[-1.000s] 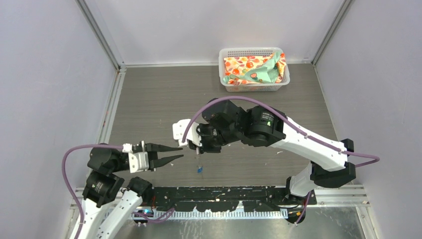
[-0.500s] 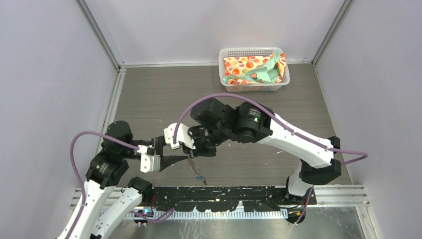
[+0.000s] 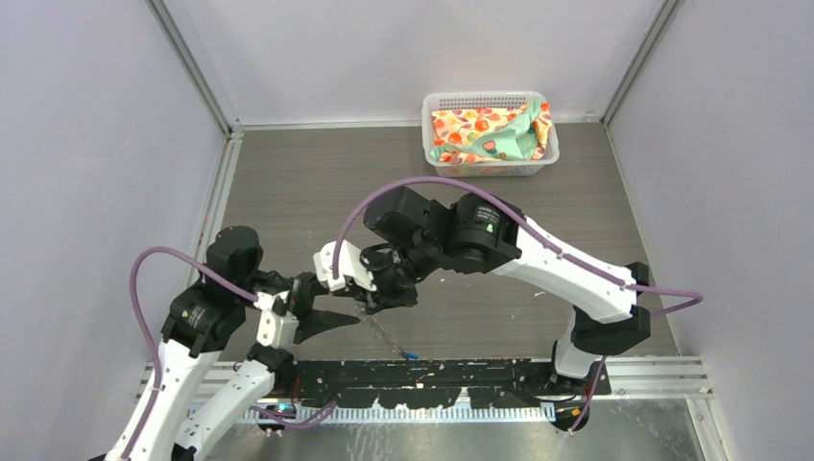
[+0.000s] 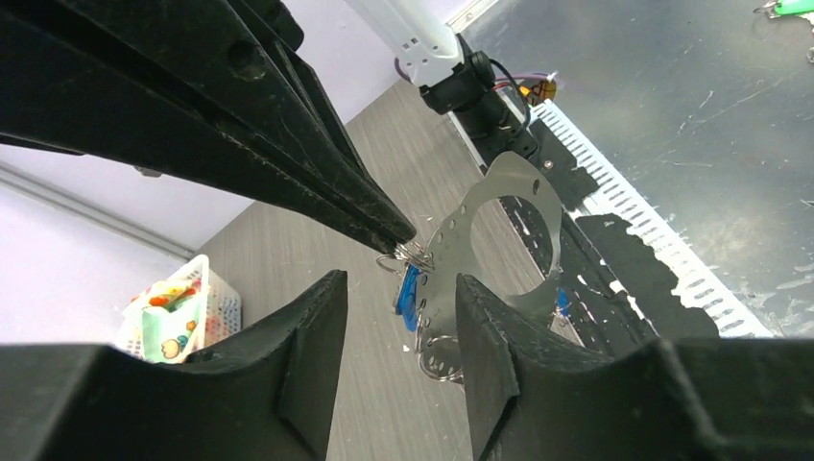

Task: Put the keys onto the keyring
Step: Adjust the key on the keyring.

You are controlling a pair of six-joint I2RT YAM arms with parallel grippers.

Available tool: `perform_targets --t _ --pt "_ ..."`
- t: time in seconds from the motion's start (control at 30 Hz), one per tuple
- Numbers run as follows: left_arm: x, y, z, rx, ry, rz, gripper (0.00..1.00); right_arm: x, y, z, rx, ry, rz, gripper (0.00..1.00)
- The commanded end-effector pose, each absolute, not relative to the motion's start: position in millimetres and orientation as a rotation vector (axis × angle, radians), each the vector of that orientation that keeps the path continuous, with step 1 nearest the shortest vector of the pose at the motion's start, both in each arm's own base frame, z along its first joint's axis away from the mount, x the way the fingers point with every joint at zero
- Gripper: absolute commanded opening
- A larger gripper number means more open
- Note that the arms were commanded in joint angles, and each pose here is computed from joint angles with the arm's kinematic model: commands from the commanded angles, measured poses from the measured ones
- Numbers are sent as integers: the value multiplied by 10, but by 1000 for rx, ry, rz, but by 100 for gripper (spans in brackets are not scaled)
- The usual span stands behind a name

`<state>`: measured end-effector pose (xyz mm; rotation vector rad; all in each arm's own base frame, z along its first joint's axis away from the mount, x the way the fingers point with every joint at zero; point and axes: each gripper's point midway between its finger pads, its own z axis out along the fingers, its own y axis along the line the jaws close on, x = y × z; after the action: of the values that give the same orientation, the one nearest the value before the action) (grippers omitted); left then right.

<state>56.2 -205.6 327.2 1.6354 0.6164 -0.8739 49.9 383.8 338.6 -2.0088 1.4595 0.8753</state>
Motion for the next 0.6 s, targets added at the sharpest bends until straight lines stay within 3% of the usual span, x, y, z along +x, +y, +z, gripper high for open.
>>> perform_targets --t 0.0,0.37,0.57 --pt "508 -2071 3370 1643 542 -898 46 457 3893 3552 -1993 1404 934 1" --pt "400 -2051 3404 1643 510 -937 38 543 3931 3554 -1971 1426 913 1" --pt "414 -2040 3335 1647 529 -917 15 603 3904 3613 -1940 1425 896 1"
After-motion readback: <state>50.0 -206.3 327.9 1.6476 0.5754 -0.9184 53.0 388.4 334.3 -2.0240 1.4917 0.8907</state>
